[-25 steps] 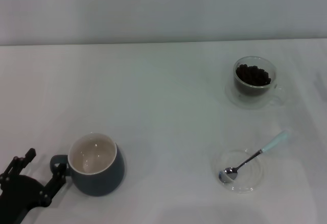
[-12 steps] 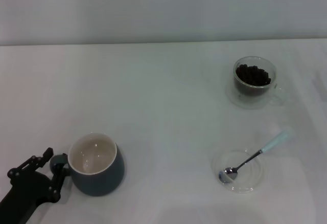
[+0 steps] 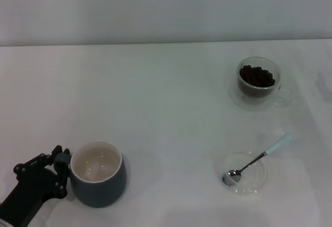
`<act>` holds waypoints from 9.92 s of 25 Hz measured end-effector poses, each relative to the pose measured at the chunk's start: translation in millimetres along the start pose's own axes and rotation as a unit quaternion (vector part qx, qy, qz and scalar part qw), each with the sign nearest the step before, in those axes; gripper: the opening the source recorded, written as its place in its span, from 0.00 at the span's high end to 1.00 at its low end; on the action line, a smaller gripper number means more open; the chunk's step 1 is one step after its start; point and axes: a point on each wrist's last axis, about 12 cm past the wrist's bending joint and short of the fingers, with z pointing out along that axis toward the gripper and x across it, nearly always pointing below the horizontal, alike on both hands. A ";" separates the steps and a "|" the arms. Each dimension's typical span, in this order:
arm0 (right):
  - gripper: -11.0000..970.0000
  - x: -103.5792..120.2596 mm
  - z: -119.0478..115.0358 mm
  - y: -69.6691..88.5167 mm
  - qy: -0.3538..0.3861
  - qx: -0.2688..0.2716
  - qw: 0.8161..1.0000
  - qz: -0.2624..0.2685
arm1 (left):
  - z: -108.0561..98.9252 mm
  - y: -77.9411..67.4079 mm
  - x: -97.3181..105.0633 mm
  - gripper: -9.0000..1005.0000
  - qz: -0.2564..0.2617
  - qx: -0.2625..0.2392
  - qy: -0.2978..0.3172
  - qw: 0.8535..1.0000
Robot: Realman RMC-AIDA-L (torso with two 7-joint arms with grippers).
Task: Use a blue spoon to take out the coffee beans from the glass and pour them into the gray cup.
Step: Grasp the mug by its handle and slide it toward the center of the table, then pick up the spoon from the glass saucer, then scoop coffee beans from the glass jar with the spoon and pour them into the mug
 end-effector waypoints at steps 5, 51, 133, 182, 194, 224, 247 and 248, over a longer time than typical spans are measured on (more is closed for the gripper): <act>0.11 -0.1 0.5 0.8 0.000 -0.003 1.000 -0.001 | 10.0 -0.7 -5.3 0.88 0.007 0.008 -0.010 1.000; 0.11 -1.8 3.6 3.2 -0.003 -0.008 1.000 -0.005 | 50.5 -28.8 -11.1 0.35 0.037 0.065 0.024 0.997; 0.42 39.2 -83.5 27.2 0.264 -0.229 0.881 0.319 | -7.9 16.0 -19.1 0.23 -0.038 -0.152 -0.095 0.983; 0.84 -61.7 55.6 49.0 0.024 -0.324 0.944 -0.060 | 0.3 13.3 -19.4 0.23 -0.037 -0.140 -0.088 0.986; 0.84 -50.6 53.1 32.1 0.060 -0.279 0.955 -0.085 | 10.3 16.9 -23.9 0.23 -0.033 -0.135 -0.091 0.986; 0.84 -23.7 31.4 13.8 0.127 -0.170 0.959 0.189 | 16.9 22.1 -22.5 0.23 -0.028 -0.133 -0.074 0.988; 0.84 -14.1 30.0 11.2 0.159 -0.115 0.915 0.354 | 15.3 24.3 -22.6 0.23 -0.020 -0.133 -0.075 0.988; 0.84 -14.2 30.1 10.5 0.158 -0.111 0.913 0.358 | 15.3 24.2 -22.6 0.23 -0.019 -0.133 -0.075 0.988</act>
